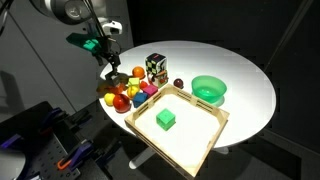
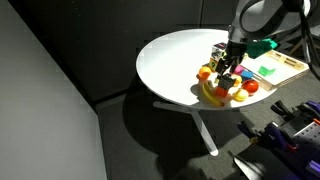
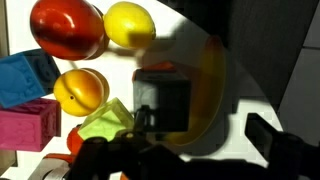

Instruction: Pick up the gray block and put it in the tray

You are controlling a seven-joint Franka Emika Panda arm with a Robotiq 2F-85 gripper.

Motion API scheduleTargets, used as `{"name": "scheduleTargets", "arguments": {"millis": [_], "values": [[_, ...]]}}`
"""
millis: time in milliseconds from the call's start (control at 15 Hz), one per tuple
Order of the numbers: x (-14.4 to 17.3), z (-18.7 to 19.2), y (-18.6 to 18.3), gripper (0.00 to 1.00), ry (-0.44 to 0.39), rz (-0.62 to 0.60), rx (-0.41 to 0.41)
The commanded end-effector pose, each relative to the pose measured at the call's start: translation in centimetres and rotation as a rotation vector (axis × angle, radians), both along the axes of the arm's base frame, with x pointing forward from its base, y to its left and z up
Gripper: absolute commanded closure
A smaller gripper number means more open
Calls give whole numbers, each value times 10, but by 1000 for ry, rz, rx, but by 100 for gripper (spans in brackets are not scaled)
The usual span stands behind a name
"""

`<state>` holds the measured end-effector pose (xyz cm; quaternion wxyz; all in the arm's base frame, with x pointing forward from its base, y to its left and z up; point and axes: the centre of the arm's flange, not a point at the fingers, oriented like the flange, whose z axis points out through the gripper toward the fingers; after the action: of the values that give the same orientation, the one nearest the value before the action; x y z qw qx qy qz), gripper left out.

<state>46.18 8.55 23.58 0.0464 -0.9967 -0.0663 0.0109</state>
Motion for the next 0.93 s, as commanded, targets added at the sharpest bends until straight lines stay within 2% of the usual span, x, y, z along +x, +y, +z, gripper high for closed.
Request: {"name": "scheduleTargets", "arguments": {"millis": [0, 600, 867], "values": [[-5, 11, -12, 0, -6, -9, -2], [-16, 12, -23, 0, -11, -22, -17], [-21, 12, -33, 0, -23, -13, -56]]}}
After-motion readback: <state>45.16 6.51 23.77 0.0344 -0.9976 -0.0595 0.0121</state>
